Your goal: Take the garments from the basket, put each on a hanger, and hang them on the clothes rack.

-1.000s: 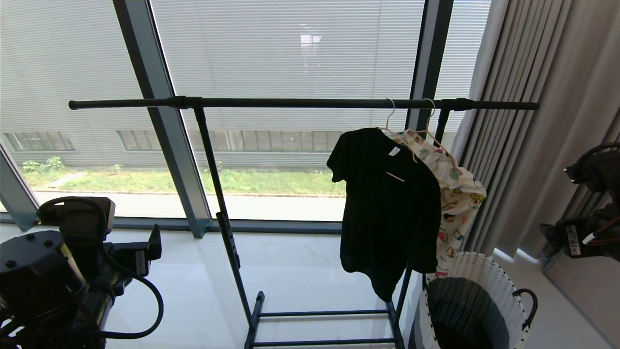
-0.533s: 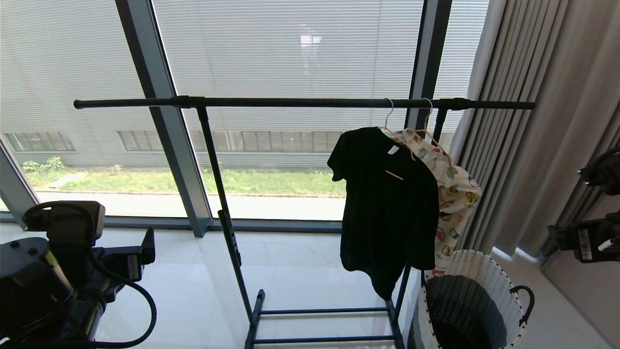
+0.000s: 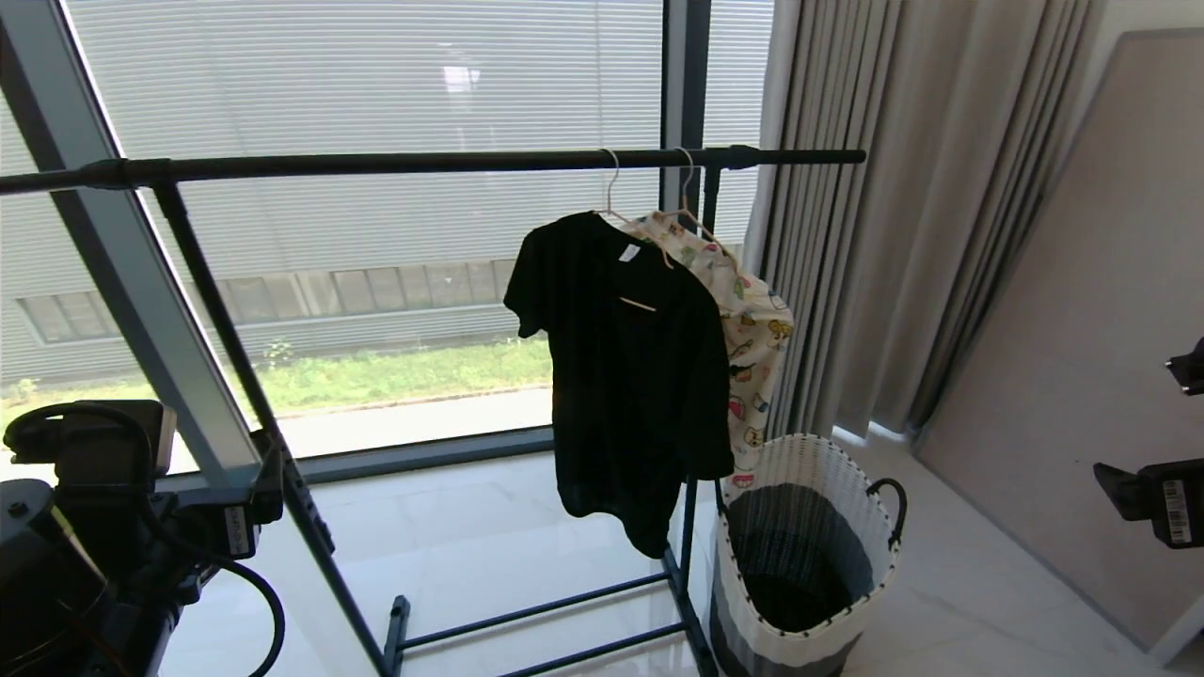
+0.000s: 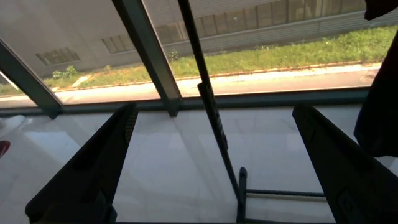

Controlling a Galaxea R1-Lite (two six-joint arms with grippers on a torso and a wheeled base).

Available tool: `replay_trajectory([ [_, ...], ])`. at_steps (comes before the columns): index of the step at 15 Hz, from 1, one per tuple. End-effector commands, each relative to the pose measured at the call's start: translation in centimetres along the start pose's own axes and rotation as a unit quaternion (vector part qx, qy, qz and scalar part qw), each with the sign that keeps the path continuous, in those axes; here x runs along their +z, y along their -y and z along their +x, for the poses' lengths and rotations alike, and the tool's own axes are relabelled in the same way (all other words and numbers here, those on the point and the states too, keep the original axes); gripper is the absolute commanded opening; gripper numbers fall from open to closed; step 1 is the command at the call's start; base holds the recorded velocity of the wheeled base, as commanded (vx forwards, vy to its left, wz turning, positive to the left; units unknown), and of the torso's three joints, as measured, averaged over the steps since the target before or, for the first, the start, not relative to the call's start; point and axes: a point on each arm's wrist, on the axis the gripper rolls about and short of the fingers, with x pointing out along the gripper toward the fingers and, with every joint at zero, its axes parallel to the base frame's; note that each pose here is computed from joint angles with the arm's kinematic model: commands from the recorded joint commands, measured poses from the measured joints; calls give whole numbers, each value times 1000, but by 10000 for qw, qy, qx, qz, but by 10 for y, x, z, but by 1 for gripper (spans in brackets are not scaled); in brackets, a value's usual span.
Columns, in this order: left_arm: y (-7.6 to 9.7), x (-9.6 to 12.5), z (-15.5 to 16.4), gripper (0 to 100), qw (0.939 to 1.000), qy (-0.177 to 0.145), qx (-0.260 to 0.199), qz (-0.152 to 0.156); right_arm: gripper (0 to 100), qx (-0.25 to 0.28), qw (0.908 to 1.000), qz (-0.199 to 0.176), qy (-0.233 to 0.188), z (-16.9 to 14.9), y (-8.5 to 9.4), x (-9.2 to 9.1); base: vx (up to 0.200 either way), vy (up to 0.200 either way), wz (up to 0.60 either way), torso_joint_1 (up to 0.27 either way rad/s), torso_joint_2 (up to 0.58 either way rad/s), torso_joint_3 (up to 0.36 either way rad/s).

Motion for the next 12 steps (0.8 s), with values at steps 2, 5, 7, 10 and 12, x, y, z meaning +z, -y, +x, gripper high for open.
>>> replay_trajectory([
  [2, -3, 0, -4, 100, 10000, 36, 10, -22, 100, -16, 9996, -266, -65, -1, 0, -8, 0, 0, 0, -222, 515, 288],
  [5, -4, 0, -5, 100, 10000, 48, 14, -16, 100, -30, 9989, -423, 200, -4, 2, -10, 0, 0, 0, -77, 199, 108],
  [7, -5, -2, -8, 100, 10000, 42, 12, -11, 100, 64, 9984, -368, 416, -2, 0, -9, 0, 0, 300, -15, 41, 32],
  [10, -6, -5, -9, 100, 10000, -6, -2, 17, 100, 223, 9974, -462, 496, -3, -2, -10, 0, 0, 600, -4, 23, 9],
  [12, -6, -5, -10, 100, 10000, -8, 5, 10, 100, 224, 9974, -474, 490, -3, -2, -10, 0, 0, 600, 10, 7, 2],
])
